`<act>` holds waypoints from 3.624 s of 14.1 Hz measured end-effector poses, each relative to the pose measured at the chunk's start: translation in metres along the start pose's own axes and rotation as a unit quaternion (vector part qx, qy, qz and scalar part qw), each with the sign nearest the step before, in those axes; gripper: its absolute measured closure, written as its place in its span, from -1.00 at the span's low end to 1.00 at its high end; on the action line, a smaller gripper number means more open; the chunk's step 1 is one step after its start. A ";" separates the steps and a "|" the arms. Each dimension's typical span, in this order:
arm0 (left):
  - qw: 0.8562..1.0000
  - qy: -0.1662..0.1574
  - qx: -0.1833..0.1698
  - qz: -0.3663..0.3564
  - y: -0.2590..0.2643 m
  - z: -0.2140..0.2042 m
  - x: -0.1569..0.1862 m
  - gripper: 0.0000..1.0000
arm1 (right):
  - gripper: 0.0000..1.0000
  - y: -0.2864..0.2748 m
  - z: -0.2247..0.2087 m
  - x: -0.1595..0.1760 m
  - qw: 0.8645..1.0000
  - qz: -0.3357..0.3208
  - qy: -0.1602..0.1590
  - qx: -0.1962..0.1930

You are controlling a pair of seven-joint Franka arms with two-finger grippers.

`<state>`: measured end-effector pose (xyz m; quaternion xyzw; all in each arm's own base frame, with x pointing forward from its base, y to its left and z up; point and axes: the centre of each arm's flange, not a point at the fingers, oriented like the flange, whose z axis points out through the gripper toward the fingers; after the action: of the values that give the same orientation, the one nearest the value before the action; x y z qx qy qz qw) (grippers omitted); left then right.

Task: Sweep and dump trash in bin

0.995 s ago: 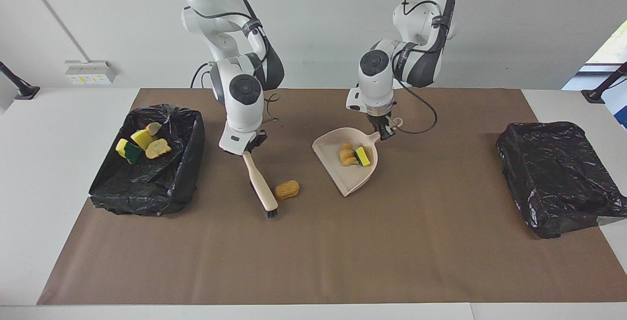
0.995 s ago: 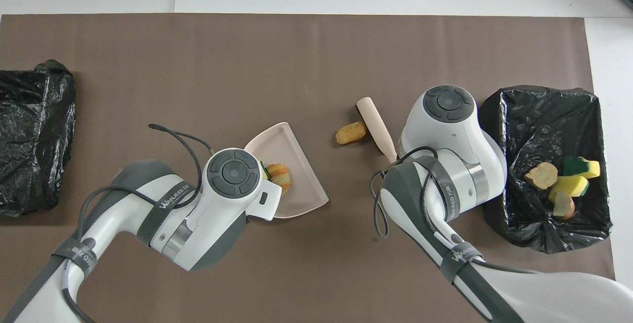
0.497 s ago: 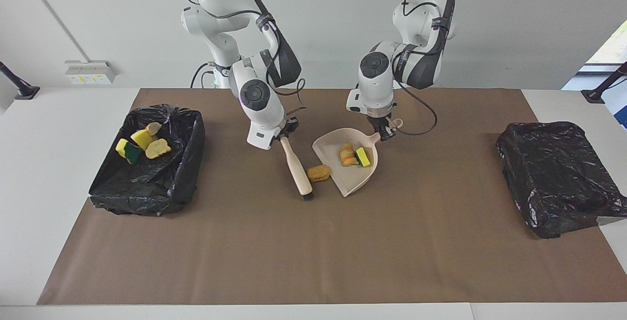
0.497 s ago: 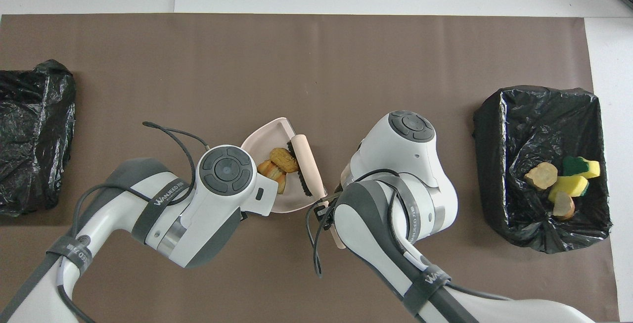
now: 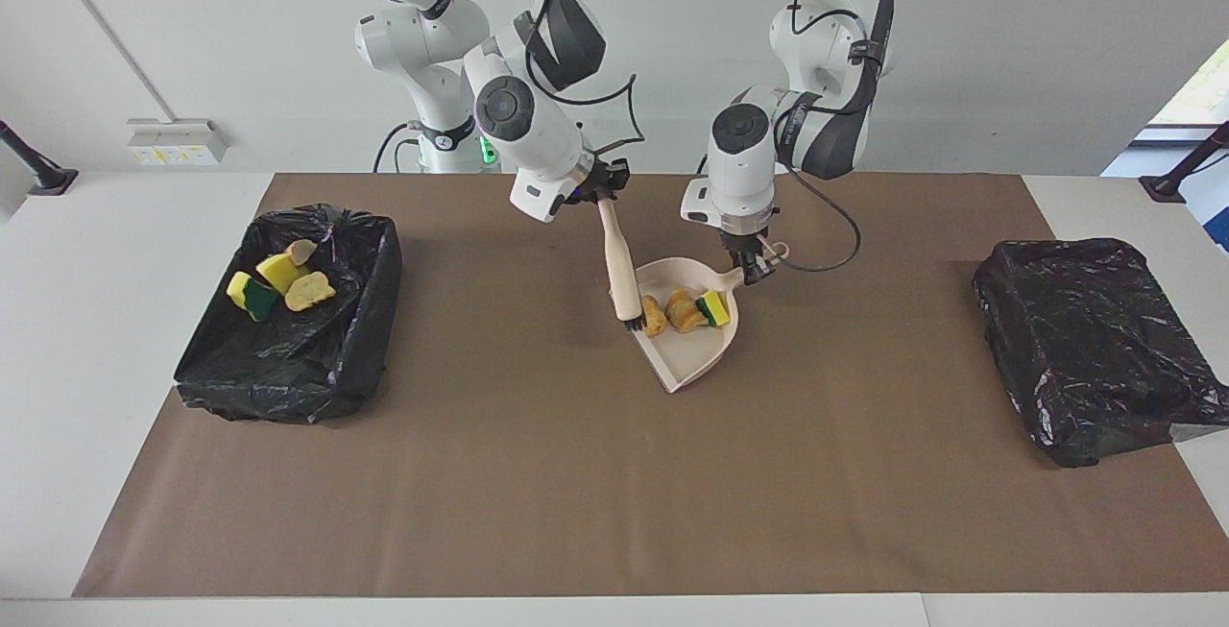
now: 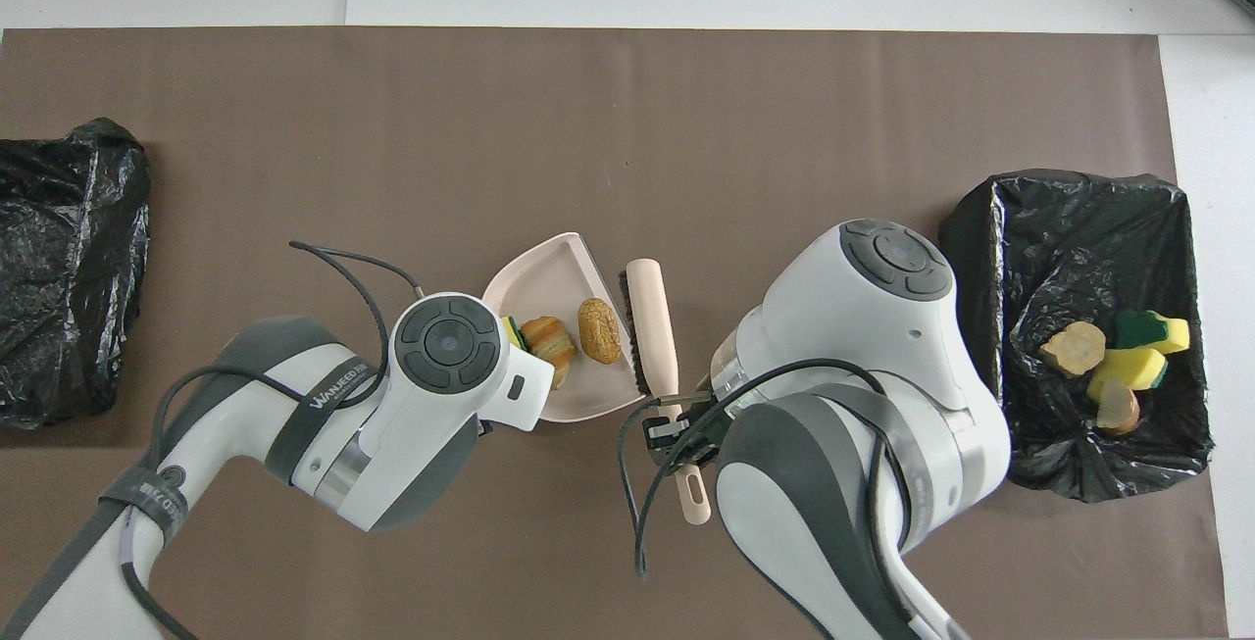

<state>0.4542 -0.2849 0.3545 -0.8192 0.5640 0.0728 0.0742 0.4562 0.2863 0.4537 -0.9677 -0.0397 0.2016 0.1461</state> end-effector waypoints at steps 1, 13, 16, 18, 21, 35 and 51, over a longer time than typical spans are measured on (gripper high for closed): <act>1.000 0.001 0.001 0.003 0.000 0.000 0.000 0.36 | 0.48 0.000 -0.007 -0.010 1.000 0.016 0.000 -0.018; 0.999 0.020 0.013 0.028 -0.033 -0.017 -0.025 0.36 | 0.48 -0.005 0.061 -0.119 0.994 0.029 -0.006 -0.106; 0.999 0.032 0.024 0.019 -0.057 -0.038 -0.055 0.36 | 0.48 -0.005 0.061 -0.117 0.994 0.029 0.005 -0.101; 0.999 0.028 0.024 0.010 -0.073 -0.052 -0.086 0.36 | 0.48 -0.007 0.062 -0.108 0.995 0.037 0.028 -0.090; 0.999 0.029 0.014 0.017 -0.109 -0.076 -0.154 0.36 | 0.48 -0.027 0.090 -0.087 0.994 0.054 0.056 -0.078; 0.992 -0.018 0.086 0.093 -0.305 -0.114 -0.529 0.36 | 0.48 -0.098 0.183 -0.060 0.993 0.070 0.055 -0.079; 0.891 -0.378 0.107 0.228 -0.356 -0.058 -0.512 0.36 | -1.00 -0.093 0.129 -0.028 0.988 0.063 0.119 -0.074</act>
<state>0.6082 0.2964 0.5290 -0.5657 0.6691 0.3309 0.3504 0.3775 0.4054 0.3789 -0.9935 0.0245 0.0903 0.0647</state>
